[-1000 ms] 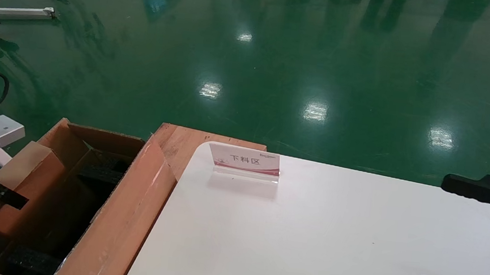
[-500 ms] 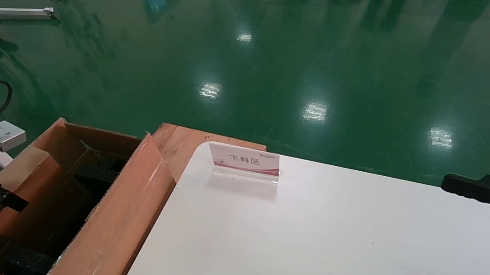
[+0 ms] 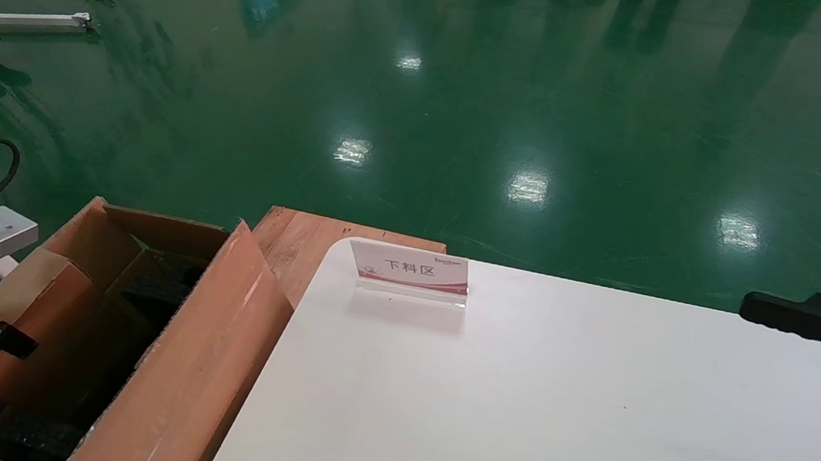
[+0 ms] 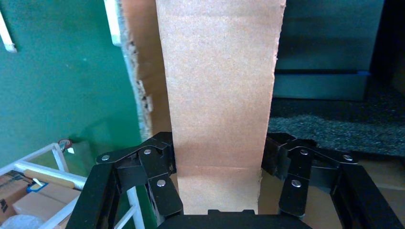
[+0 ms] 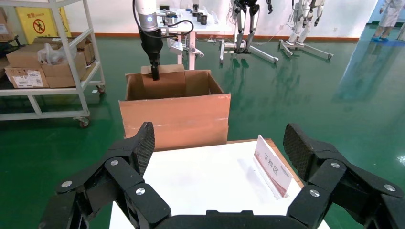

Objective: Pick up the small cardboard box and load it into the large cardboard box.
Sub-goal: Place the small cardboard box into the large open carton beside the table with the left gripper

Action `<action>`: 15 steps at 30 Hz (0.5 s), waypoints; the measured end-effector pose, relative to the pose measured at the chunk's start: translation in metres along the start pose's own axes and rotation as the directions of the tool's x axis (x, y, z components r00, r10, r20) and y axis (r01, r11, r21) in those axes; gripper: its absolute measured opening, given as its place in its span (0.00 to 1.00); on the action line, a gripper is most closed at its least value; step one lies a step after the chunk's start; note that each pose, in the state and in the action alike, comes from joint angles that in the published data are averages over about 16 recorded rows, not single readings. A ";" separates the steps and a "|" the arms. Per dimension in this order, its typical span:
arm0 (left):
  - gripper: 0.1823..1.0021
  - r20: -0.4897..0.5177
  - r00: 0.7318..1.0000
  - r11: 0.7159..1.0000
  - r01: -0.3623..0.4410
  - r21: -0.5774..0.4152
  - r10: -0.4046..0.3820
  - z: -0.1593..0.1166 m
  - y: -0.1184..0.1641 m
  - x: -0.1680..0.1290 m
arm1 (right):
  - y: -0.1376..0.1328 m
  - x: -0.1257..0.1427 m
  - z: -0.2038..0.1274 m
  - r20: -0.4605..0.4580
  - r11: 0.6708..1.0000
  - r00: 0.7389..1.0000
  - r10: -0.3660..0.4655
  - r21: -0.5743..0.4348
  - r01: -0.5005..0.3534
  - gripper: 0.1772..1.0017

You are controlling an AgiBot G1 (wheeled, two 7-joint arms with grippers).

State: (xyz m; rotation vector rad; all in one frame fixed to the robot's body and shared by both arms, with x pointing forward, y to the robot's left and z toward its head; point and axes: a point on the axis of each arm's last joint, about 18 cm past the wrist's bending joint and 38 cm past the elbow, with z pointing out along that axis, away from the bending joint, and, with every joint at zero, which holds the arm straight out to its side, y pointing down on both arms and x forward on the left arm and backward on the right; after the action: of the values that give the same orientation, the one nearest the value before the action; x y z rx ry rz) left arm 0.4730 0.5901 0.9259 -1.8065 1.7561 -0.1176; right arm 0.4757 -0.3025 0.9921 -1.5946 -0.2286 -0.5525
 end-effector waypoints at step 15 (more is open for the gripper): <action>0.29 0.000 1.000 1.000 -0.001 -0.002 0.001 0.000 0.001 0.000 | 0.000 0.000 0.000 0.000 1.000 1.000 0.000 0.000 0.000 1.00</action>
State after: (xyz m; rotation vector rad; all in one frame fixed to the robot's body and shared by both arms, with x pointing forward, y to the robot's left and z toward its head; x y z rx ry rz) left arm 0.4717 0.5903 0.9254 -1.8069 1.7574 -0.1160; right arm 0.4757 -0.3025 0.9921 -1.5946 -0.2286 -0.5523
